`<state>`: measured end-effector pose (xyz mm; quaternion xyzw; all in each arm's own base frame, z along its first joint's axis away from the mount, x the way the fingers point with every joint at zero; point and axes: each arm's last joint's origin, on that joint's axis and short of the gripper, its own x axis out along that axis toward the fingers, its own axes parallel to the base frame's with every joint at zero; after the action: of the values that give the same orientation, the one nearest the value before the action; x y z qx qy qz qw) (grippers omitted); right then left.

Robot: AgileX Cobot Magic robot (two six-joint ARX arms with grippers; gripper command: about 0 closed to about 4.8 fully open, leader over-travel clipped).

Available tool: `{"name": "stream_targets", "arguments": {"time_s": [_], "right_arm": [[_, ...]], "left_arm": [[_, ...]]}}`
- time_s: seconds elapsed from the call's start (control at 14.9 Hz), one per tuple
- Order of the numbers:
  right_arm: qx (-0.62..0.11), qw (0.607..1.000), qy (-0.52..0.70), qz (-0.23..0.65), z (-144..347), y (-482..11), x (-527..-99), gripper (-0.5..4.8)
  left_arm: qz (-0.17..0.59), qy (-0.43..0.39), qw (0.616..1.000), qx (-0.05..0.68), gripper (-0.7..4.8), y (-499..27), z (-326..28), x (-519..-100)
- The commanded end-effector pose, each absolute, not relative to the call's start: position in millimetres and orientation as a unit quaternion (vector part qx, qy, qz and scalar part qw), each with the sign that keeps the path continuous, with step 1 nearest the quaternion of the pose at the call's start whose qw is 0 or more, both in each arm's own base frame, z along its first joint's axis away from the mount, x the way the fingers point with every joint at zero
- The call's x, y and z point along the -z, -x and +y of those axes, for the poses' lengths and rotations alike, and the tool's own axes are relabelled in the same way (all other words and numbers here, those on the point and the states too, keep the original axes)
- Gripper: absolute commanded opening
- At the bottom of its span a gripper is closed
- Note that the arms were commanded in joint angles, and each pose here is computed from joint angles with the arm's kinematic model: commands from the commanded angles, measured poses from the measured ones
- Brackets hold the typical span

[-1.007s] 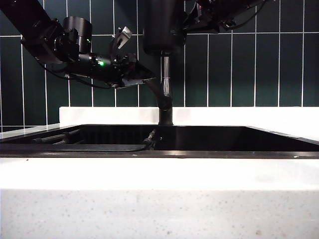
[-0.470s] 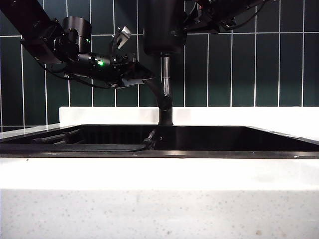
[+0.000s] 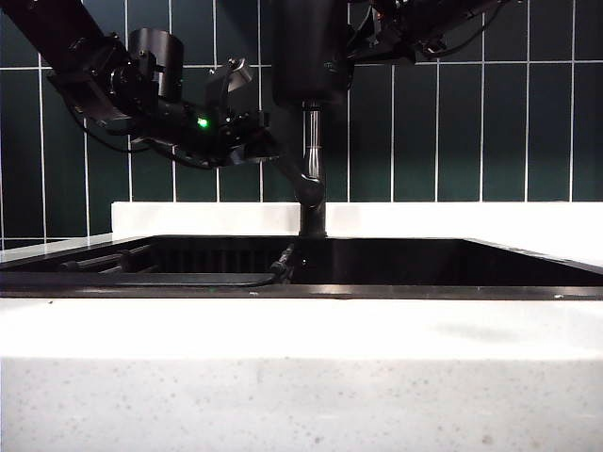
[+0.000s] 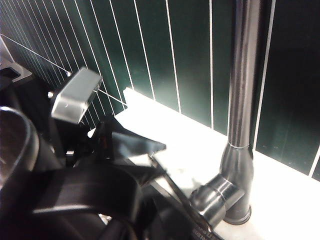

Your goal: Pick up the mug next to the sink, go to the faucet to get some water, pour the water into the sink, and finally put the mug back to its place.

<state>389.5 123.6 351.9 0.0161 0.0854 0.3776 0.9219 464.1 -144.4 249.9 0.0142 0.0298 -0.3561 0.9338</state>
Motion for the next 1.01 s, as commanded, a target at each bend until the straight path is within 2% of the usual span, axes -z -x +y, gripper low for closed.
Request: {"name": "stream_targets", "arguments": {"time_s": [0.07, 0.2, 0.54, 1.01], "right_arm": [[-0.383, 0.921, -0.018, 0.062, 124.0, -387.2, -361.9, 0.21], [-0.383, 0.921, -0.019, 0.066, 124.0, -387.1, -361.2, 0.21], [-0.377, 0.924, -0.001, 0.067, 123.4, -387.3, -359.6, 0.21], [-0.296, 0.939, 0.151, 0.092, 116.8, -388.6, -346.6, 0.21]], "left_arm": [[-0.011, -0.026, 0.962, 0.27, 2.09, -469.1, -134.2, -260.6], [-0.009, -0.026, 0.969, 0.244, 2.09, -470.2, -132.7, -259.7], [-0.008, -0.025, 0.97, 0.243, 2.1, -470.4, -132.2, -259.6], [-0.001, -0.026, 0.97, 0.241, 2.1, -470.5, -131.9, -258.2]]}}
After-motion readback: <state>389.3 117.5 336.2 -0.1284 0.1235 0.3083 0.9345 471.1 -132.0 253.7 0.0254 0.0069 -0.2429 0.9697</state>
